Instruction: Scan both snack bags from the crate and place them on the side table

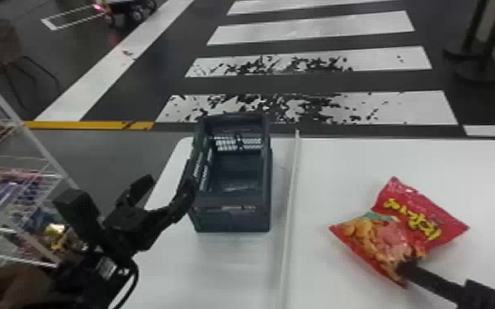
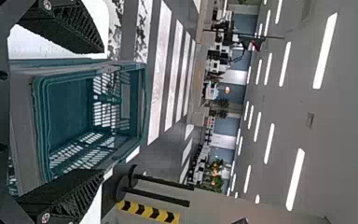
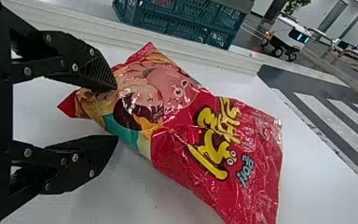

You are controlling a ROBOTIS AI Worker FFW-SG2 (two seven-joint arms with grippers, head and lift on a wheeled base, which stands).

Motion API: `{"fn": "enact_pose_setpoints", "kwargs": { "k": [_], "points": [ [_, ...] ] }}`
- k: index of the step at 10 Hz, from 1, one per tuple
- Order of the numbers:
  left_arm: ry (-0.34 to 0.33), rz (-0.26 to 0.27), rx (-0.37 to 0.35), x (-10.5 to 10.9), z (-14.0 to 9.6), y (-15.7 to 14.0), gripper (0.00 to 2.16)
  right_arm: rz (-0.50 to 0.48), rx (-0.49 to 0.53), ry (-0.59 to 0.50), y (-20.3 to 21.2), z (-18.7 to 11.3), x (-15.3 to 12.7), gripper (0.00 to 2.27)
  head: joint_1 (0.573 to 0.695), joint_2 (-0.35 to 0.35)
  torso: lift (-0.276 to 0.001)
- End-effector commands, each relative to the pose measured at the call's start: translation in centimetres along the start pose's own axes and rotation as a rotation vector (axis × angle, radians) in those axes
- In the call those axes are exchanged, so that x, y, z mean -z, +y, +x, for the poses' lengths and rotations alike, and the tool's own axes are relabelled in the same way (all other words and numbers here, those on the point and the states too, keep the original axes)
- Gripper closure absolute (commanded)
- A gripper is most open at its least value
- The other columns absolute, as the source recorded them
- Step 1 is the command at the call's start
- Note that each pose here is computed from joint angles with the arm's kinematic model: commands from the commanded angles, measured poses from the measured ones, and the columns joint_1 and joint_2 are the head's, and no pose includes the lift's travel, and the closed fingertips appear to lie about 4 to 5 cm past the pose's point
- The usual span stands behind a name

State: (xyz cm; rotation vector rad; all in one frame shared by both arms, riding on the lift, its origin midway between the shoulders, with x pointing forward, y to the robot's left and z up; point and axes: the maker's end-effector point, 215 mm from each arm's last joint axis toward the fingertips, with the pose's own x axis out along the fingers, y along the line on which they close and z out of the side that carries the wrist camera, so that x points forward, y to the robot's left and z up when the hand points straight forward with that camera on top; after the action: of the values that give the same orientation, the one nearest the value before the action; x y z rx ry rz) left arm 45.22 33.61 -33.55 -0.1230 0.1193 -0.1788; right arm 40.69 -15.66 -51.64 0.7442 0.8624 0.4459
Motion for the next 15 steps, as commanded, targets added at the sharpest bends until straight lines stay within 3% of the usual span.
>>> {"fn": "enact_pose_setpoints", "kwargs": {
  "k": [1, 4, 7, 9, 13, 15],
  "points": [
    [0.011, -0.002, 0.011, 0.4, 0.2, -0.7, 0.08, -0.004, 0.013, 0.008, -0.3, 0.0, 0.2, 2.25, 0.695, 0.235, -0.095],
    [0.022, 0.000, -0.002, 0.7, -0.1, -0.5, 0.08, -0.038, 0.062, 0.011, -0.9, -0.2, 0.1, 2.25, 0.695, 0.219, -0.095],
    [0.029, 0.029, -0.045, 0.9, 1.3, -2.0, 0.08, -0.238, 0.245, -0.051, -0.7, -3.0, -2.8, 2.25, 0.695, 0.205, -0.095],
    [0.036, 0.035, -0.029, 1.3, 2.4, -4.1, 0.09, -0.448, 0.470, -0.110, -0.5, -6.5, -5.9, 2.25, 0.695, 0.146, -0.095],
    [0.063, 0.032, -0.025, 2.3, 2.9, -5.5, 0.09, -0.822, 0.903, -0.124, -0.1, -10.5, -8.7, 2.25, 0.695, 0.045, -0.095],
    [0.077, 0.030, -0.014, 2.7, 3.1, -6.0, 0.09, -1.035, 1.179, -0.137, 0.7, -13.3, -10.4, 2.25, 0.695, 0.007, -0.095]
  ]
}}
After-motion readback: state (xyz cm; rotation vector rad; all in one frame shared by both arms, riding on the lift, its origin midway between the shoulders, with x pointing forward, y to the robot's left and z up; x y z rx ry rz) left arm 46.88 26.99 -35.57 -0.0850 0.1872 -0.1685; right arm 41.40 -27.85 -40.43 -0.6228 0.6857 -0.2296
